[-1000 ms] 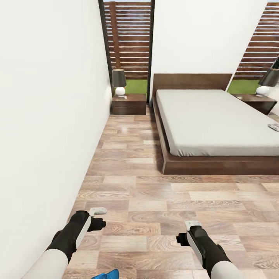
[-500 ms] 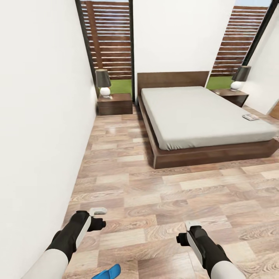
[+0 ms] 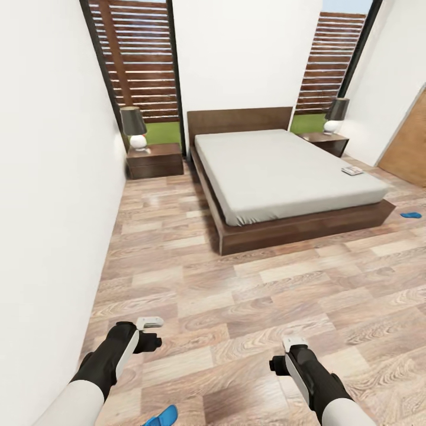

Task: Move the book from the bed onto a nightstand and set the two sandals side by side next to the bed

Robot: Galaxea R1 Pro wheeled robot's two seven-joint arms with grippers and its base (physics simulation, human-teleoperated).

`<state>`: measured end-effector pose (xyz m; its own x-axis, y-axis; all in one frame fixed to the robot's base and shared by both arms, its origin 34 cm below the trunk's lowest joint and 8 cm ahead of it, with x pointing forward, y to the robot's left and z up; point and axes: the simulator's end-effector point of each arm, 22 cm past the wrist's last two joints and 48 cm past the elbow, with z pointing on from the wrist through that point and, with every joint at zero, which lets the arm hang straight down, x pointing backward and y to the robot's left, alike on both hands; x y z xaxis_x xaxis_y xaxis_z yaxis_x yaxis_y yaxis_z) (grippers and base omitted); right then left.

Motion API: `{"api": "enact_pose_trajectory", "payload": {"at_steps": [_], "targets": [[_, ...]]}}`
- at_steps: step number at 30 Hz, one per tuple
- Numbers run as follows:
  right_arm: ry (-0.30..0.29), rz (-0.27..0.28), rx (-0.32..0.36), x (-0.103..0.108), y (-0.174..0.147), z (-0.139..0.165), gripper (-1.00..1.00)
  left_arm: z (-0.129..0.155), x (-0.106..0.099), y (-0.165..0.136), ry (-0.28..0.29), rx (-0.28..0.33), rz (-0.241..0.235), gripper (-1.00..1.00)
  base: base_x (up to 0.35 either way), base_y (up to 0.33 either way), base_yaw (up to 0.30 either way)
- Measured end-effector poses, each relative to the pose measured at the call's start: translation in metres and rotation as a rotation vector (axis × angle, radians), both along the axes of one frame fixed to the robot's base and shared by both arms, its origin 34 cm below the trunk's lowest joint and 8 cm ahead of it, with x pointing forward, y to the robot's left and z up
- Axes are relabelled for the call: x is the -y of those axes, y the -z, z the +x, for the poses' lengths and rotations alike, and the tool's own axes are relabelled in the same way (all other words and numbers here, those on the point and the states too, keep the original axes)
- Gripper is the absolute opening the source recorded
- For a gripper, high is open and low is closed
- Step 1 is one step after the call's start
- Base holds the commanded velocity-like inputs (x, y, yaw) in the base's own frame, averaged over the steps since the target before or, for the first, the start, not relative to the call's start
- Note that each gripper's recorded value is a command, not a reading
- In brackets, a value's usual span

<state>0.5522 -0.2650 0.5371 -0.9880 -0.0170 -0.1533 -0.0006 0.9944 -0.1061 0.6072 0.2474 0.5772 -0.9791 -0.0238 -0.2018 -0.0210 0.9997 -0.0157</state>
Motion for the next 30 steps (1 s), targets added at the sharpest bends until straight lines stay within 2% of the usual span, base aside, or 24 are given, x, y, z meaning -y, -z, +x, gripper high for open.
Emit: {"api": "enact_pose_trajectory", "payload": {"at_steps": [8,26,30], "targets": [[0.000,0.000,0.000,-0.0002,-0.0002,0.0000,1.00,-0.0002,0.0001,-0.0001,0.001,0.000,0.000,1.00,-0.192,0.140,-0.006],[0.000,0.000,-0.004,0.0001,-0.0001,-0.0009,1.00,-0.0002,0.0002,-0.0001,0.000,0.000,0.000,1.00,-0.008,0.006,-0.001],[0.000,0.000,-0.003,0.0000,-0.0001,-0.0008,1.00,-0.0001,-0.0002,-0.0001,-0.001,0.000,0.000,1.00,0.000,0.000,-0.118]]}}
